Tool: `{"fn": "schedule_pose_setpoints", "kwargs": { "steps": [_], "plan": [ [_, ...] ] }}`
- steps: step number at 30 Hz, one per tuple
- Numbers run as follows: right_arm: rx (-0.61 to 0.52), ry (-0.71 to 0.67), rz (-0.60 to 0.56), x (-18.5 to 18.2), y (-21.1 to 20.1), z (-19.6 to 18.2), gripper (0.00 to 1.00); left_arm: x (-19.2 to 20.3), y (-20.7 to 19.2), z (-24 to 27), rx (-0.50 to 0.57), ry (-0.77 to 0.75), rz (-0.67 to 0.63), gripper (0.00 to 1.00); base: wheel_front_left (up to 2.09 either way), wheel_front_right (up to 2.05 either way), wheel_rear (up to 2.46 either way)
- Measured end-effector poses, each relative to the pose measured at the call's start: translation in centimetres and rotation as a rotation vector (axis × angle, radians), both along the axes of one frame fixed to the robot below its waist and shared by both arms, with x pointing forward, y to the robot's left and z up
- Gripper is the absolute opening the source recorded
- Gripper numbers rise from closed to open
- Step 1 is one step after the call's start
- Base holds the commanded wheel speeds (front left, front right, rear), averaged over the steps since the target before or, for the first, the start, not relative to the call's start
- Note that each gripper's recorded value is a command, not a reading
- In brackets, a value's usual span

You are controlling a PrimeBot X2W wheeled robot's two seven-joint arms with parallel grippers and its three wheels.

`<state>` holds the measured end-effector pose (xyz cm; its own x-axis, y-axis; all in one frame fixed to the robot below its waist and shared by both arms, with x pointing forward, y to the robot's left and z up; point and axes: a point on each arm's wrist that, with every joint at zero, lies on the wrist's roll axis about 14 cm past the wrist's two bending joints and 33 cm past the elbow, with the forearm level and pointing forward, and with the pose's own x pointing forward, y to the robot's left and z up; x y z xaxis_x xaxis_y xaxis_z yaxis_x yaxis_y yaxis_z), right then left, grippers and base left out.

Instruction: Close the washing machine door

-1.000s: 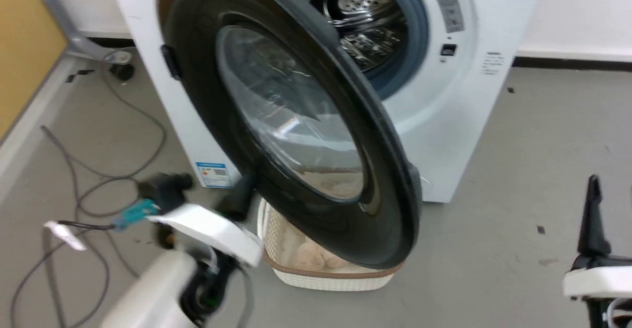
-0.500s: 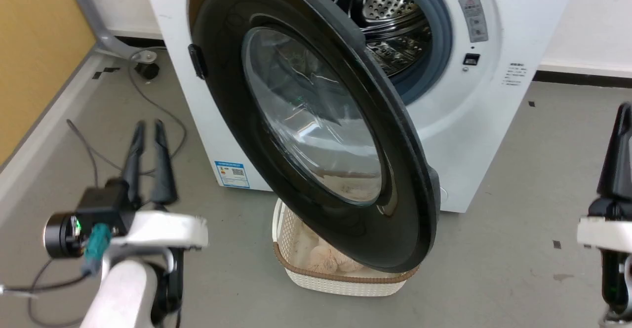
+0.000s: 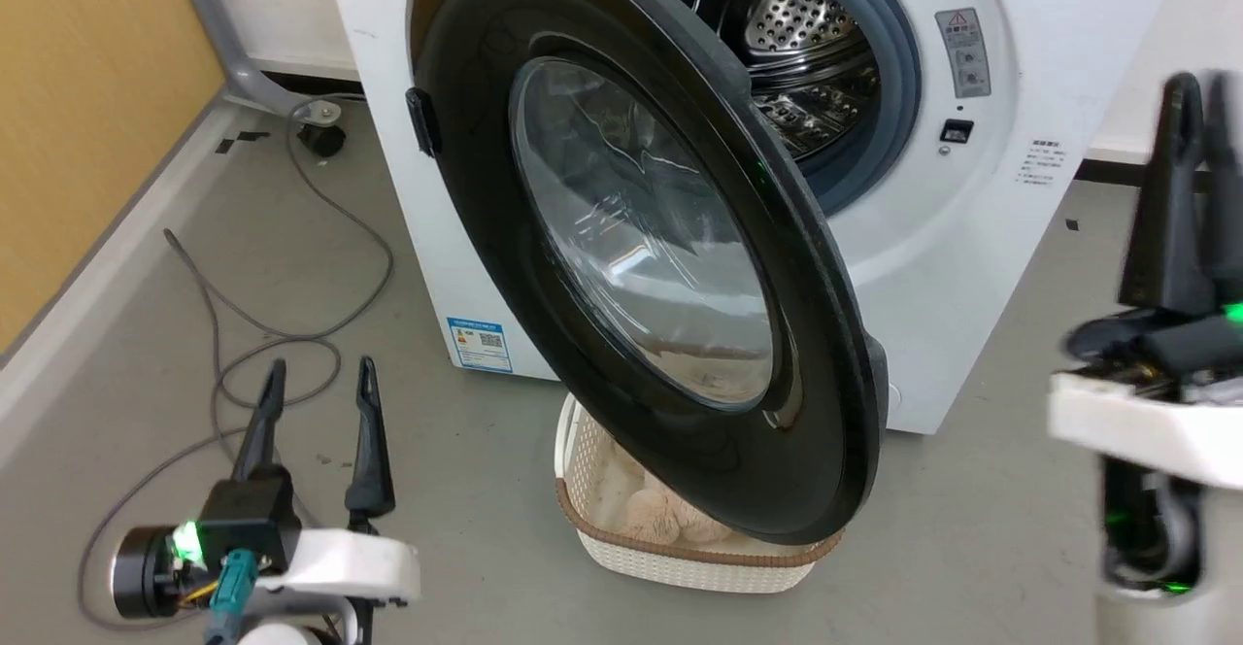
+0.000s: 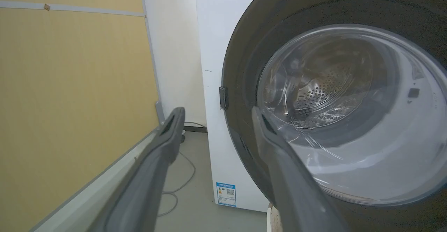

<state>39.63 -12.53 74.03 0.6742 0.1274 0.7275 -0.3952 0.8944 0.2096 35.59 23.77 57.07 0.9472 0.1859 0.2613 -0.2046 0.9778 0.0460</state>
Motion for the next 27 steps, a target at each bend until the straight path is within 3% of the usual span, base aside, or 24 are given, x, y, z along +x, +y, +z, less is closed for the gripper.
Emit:
{"fn": "schedule_pose_setpoints", "kwargs": {
  "steps": [6,12,20,25,27],
  "plan": [
    [0.007,-0.045,0.233,-2.1,5.6,1.3,0.00,-0.8,0.4,-0.7,-0.020,0.016,0.006,1.00,0.00,0.00,0.00],
    [-0.152,-0.016,0.468,-4.6,11.3,-0.7,0.00,-0.8,-0.1,-1.0,-0.039,0.018,-0.009,1.00,0.00,0.00,0.00],
    [-0.401,0.163,0.651,-6.8,15.9,-8.8,0.00,-0.5,-0.7,-1.3,-0.043,0.026,-0.032,1.00,0.00,0.00,0.00],
    [-0.574,0.321,0.670,-7.0,16.3,-15.9,0.00,0.0,-1.3,-1.6,-0.048,0.034,-0.047,1.00,0.00,0.00,0.00],
    [-0.596,0.368,0.661,-6.7,15.9,-17.5,0.00,0.2,-1.4,-1.8,-0.046,0.038,-0.050,1.00,0.00,0.00,0.00]
  ]
}}
